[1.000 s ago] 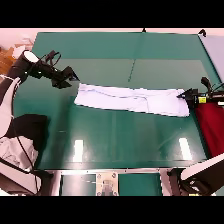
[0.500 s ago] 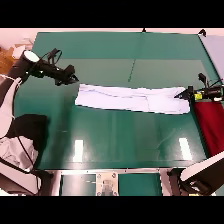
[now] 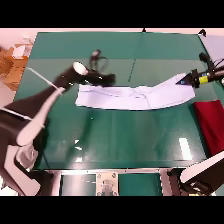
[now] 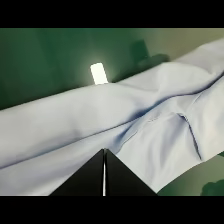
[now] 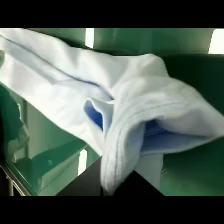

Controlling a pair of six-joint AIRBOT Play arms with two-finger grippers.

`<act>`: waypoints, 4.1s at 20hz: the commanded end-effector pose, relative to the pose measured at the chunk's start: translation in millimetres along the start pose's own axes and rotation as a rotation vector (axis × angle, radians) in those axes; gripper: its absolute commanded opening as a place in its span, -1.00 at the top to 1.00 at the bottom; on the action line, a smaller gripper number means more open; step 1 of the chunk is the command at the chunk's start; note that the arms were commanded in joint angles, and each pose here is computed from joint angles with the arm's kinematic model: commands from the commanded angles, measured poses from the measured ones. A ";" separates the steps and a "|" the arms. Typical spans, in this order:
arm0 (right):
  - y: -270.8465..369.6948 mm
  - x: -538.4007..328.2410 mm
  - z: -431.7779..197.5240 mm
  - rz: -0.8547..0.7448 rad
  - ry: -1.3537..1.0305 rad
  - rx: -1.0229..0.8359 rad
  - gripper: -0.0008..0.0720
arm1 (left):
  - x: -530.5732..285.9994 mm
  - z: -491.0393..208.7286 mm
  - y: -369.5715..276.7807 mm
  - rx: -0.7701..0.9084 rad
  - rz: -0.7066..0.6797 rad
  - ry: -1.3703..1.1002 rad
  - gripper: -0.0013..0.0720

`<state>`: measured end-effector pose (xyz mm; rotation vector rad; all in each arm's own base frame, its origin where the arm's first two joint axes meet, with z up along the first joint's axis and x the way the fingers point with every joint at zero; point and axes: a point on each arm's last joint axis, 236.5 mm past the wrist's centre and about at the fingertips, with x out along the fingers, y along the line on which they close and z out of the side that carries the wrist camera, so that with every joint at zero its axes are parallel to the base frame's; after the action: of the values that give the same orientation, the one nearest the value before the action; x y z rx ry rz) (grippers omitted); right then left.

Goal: Fold the shirts.

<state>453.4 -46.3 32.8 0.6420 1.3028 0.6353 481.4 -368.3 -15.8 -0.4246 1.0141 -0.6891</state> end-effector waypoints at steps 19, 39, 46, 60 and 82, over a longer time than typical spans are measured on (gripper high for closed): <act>176.1 24.3 -13.4 -0.018 0.067 -0.217 0.93 | 17.0 -17.8 -55.4 -0.008 -0.265 0.295 0.91; 323.1 377.5 -54.3 0.082 0.037 -0.318 -0.30 | -260.8 15.7 197.1 -0.241 0.398 0.392 0.91; 127.2 193.7 -1.4 -0.225 0.173 -0.023 -0.22 | -260.7 16.1 197.4 -0.240 0.399 0.390 0.91; 120.3 290.6 -31.6 0.069 0.091 0.242 0.70 | -260.9 15.0 196.9 -0.248 0.400 0.394 0.91; -41.7 -283.6 -75.5 -0.482 -0.798 0.494 0.93 | -260.4 16.0 196.9 -0.247 0.399 0.389 0.91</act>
<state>377.2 -237.3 178.4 0.8131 0.8079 -0.2540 467.8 -45.8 32.7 -0.2909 1.5165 -0.2907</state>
